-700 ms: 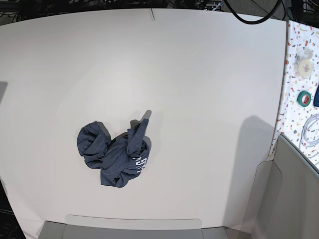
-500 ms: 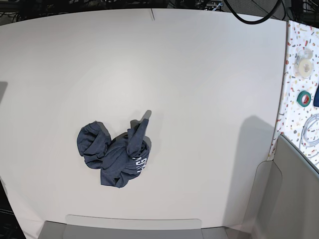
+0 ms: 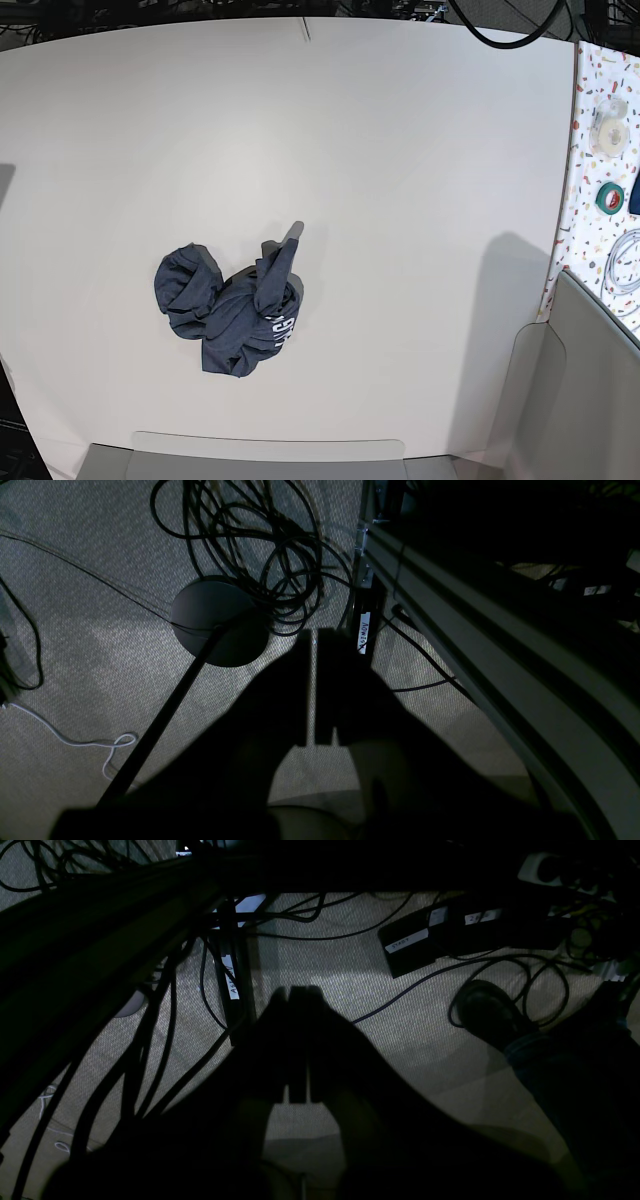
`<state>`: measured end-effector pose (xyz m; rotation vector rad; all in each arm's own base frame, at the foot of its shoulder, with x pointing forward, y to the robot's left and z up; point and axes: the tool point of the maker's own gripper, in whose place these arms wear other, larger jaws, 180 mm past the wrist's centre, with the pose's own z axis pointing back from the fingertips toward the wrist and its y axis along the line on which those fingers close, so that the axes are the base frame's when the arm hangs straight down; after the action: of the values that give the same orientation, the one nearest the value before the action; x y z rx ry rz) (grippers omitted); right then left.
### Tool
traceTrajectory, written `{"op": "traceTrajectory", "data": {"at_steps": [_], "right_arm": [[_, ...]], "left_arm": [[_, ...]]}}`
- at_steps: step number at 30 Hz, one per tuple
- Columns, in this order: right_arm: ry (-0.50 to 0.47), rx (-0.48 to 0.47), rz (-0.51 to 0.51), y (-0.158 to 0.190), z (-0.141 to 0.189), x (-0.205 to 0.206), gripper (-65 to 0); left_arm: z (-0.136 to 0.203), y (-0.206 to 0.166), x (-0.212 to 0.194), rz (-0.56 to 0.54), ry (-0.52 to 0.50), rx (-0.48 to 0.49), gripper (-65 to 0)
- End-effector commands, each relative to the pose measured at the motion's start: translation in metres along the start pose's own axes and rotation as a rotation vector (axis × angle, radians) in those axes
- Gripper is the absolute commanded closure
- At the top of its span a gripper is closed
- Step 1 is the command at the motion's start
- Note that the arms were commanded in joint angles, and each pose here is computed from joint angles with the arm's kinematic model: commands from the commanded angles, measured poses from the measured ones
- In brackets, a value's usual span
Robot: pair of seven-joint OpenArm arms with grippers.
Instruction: Layout the t-shirt on the table in an organized manner, then fold the t-shirt properly
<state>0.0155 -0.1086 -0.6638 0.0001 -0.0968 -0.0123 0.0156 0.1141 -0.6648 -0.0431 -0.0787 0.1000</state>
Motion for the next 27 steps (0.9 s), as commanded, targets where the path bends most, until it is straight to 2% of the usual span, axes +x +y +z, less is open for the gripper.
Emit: {"op": "traceTrajectory", "data": {"at_steps": [1,16,21,27], "right_arm": [[-0.006,0.006,0.0,0.003,0.0,0.0,-0.2],[0.0,0.005,-0.003,0.002,0.0,-0.003,-0.2],[0.034,0.001,-0.013,0.001,0.005,-0.037,0.0],[0.028,-0.008,-0.01,-0.004,0.02,-0.077,0.0]], "left_arm": [[0.0,-0.001,0.003,-0.003,-0.012,-0.004,-0.1],[0.0,-0.001,0.002,0.001,-0.011,-0.004,0.0],[0.002,0.004,-0.022,0.014,0.022,0.004,0.0],[0.013,0.037,-0.039,0.081,-0.032,0.065,0.0]]}}
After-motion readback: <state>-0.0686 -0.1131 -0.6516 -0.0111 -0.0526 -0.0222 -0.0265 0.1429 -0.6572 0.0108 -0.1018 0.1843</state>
